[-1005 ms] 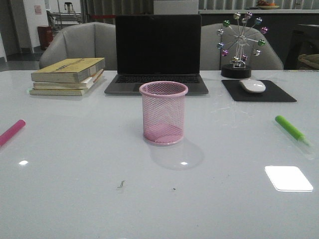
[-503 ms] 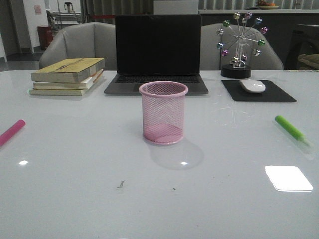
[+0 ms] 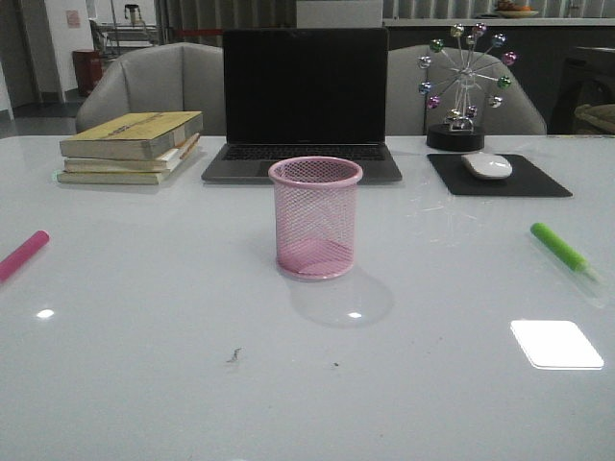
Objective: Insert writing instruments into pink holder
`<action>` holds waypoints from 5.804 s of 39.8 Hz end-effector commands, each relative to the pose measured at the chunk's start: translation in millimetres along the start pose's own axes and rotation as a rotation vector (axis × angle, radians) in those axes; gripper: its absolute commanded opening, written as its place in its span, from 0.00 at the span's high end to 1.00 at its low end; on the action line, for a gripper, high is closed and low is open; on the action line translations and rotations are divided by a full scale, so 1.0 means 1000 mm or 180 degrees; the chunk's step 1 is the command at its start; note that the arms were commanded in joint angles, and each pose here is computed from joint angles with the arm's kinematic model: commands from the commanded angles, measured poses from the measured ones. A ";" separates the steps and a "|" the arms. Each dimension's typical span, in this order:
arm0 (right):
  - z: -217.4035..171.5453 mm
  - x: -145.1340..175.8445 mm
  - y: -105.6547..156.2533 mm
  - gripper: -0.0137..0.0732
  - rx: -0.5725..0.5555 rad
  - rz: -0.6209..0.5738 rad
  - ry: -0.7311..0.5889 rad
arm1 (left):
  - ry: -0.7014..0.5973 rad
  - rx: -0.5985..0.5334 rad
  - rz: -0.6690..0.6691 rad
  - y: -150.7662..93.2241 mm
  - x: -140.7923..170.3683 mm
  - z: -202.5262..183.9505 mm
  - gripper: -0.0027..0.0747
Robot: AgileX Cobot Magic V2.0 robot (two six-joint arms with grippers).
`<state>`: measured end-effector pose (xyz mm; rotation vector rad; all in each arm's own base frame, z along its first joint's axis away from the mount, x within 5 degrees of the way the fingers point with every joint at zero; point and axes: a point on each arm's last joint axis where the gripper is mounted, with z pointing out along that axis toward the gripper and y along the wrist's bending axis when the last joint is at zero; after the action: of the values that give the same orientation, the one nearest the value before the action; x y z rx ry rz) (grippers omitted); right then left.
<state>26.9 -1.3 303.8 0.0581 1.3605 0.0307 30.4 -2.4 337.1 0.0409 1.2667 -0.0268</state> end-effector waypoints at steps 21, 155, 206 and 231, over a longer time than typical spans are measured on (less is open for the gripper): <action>0.086 -0.065 0.004 0.81 0.0026 -0.0175 0.0328 | 0.0336 -0.0027 -0.0018 0.003 -0.045 0.101 0.85; 0.328 0.111 -0.001 0.40 0.0156 -0.0014 0.3790 | 0.1694 0.0040 -0.0071 0.001 0.033 0.161 0.80; 0.332 0.222 -0.007 0.40 0.0010 -0.0203 0.4780 | 0.1694 0.0040 -0.0071 0.001 0.033 0.161 0.85; 0.340 0.226 0.001 0.65 -0.0019 0.0022 0.4867 | 0.1694 0.0040 -0.0071 0.001 0.033 0.161 0.85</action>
<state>405.5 -1.1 147.7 0.0248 2.8844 0.0635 191.8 -9.3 334.6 0.0685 1.9171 -0.0439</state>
